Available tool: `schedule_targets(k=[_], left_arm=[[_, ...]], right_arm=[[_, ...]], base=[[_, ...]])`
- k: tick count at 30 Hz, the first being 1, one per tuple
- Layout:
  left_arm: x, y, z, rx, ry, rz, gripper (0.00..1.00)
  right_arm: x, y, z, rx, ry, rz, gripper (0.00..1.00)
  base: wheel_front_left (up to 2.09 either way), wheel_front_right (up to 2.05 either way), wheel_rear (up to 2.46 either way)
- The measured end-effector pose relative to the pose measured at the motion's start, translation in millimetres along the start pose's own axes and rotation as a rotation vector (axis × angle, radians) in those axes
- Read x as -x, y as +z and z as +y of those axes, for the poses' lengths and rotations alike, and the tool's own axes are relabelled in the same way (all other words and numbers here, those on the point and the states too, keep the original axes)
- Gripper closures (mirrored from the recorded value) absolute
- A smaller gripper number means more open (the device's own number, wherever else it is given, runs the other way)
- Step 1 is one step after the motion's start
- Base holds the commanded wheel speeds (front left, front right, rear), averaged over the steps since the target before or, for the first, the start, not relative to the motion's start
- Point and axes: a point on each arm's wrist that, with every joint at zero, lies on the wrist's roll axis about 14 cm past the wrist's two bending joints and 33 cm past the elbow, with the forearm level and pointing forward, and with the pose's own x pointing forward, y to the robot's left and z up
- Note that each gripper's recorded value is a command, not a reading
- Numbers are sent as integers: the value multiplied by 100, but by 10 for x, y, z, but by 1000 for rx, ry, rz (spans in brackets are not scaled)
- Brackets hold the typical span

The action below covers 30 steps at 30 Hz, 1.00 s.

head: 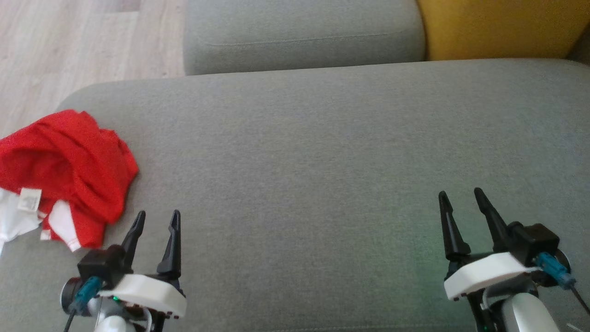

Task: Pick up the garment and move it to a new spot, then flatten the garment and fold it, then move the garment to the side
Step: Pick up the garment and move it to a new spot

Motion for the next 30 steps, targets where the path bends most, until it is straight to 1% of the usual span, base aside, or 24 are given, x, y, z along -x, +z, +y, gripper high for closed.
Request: schedule_targets(k=[4,9,21,26,30], left_arm=[[61,23,125,-13,39,-6,0],[193,91,377,-31,122,-26,0],[711,328,1023,-80,338,-90,0],[906,365,1171,-84,400,-103,0],[985,381,1229,-89,422,-108,0]], right_arm=[[-75,22,151,6,48,-4,0],[-192,46,389,17,124,-3,0],[-402,60,1133,39,346,9,0],[-437,67,1348,45,407,8,0],[-444,67,1429,47,429,9,0]], base=[[0,0,0],[0,0,0],[0,0,0],[0,0,0],[0,0,0]])
